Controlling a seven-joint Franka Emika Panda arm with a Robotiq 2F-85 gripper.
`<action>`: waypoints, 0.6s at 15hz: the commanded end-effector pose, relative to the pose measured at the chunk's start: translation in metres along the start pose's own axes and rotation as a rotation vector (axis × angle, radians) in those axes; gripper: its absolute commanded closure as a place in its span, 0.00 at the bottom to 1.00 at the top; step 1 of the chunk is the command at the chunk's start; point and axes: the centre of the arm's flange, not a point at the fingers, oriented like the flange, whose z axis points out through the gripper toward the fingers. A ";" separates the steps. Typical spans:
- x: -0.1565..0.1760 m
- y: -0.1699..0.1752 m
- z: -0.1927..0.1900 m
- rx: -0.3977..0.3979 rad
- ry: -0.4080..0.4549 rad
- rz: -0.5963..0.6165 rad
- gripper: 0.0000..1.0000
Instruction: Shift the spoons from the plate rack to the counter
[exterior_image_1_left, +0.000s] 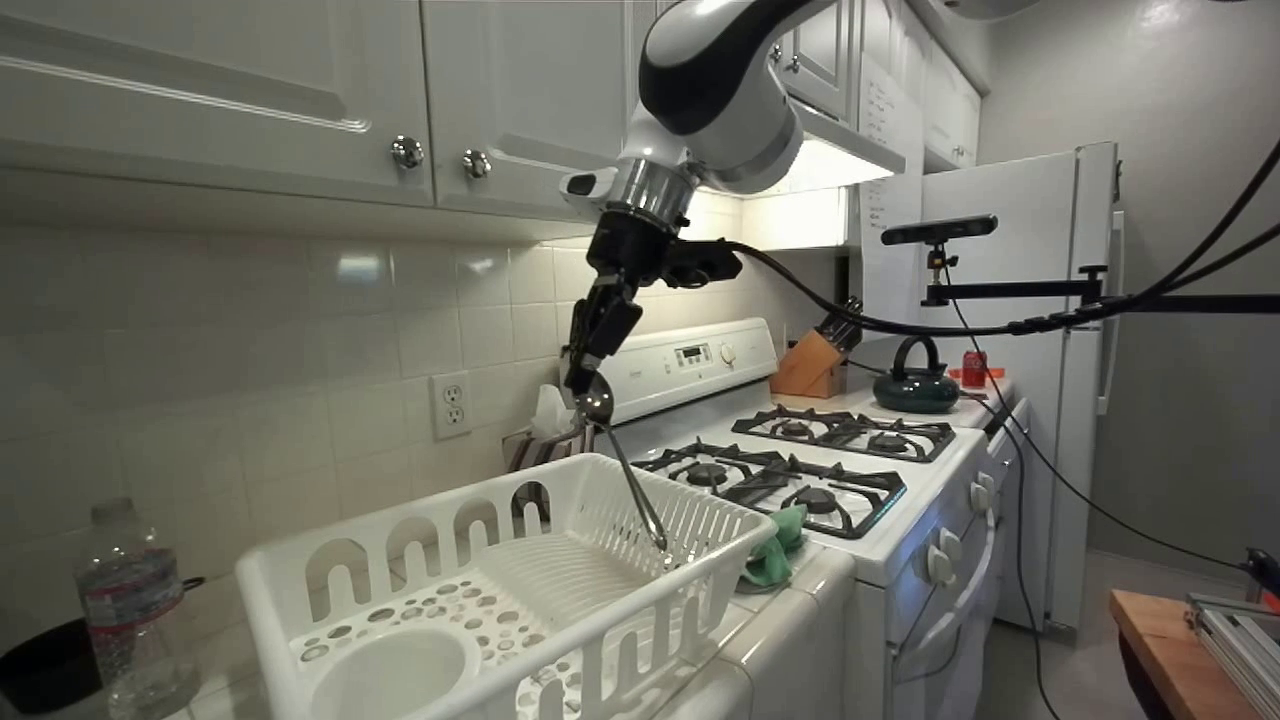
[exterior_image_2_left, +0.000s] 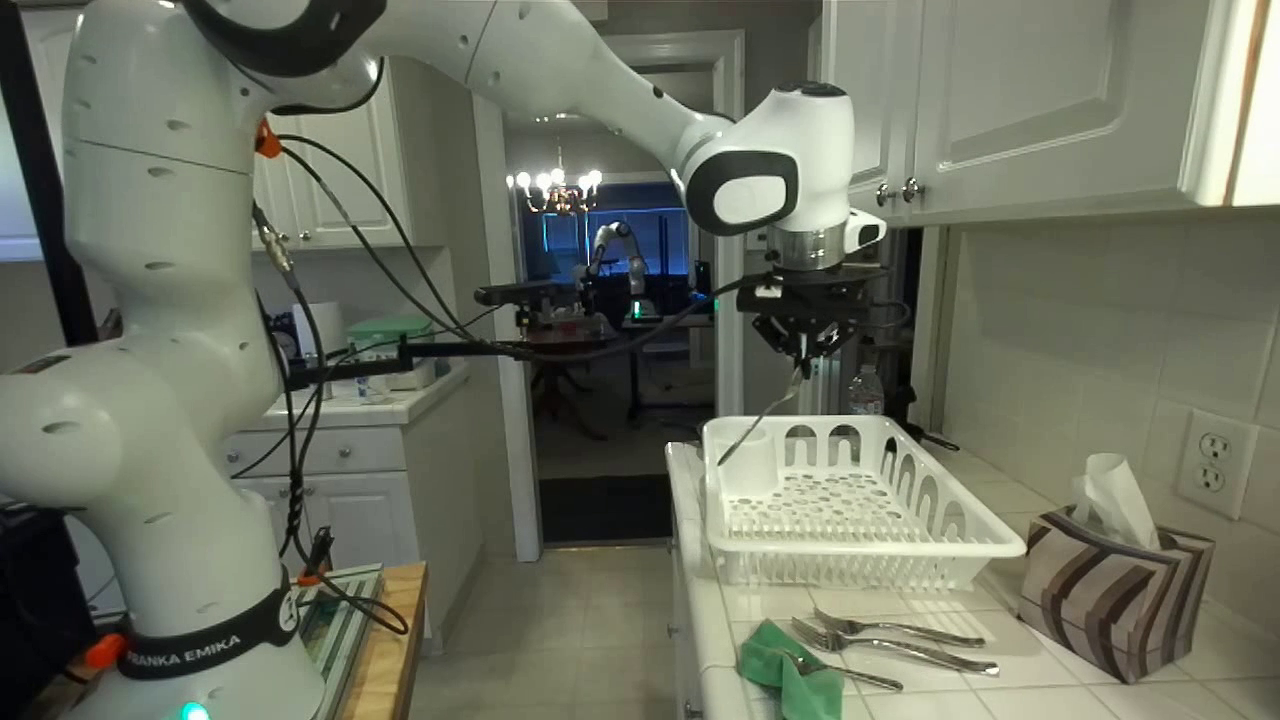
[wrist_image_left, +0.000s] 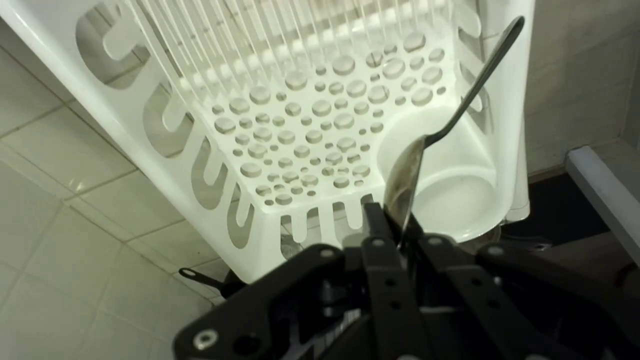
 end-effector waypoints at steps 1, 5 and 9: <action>-0.045 -0.006 -0.030 0.038 -0.017 0.005 0.98; -0.083 0.005 -0.050 0.015 -0.076 0.029 0.98; -0.116 0.018 -0.063 -0.006 -0.121 0.081 0.98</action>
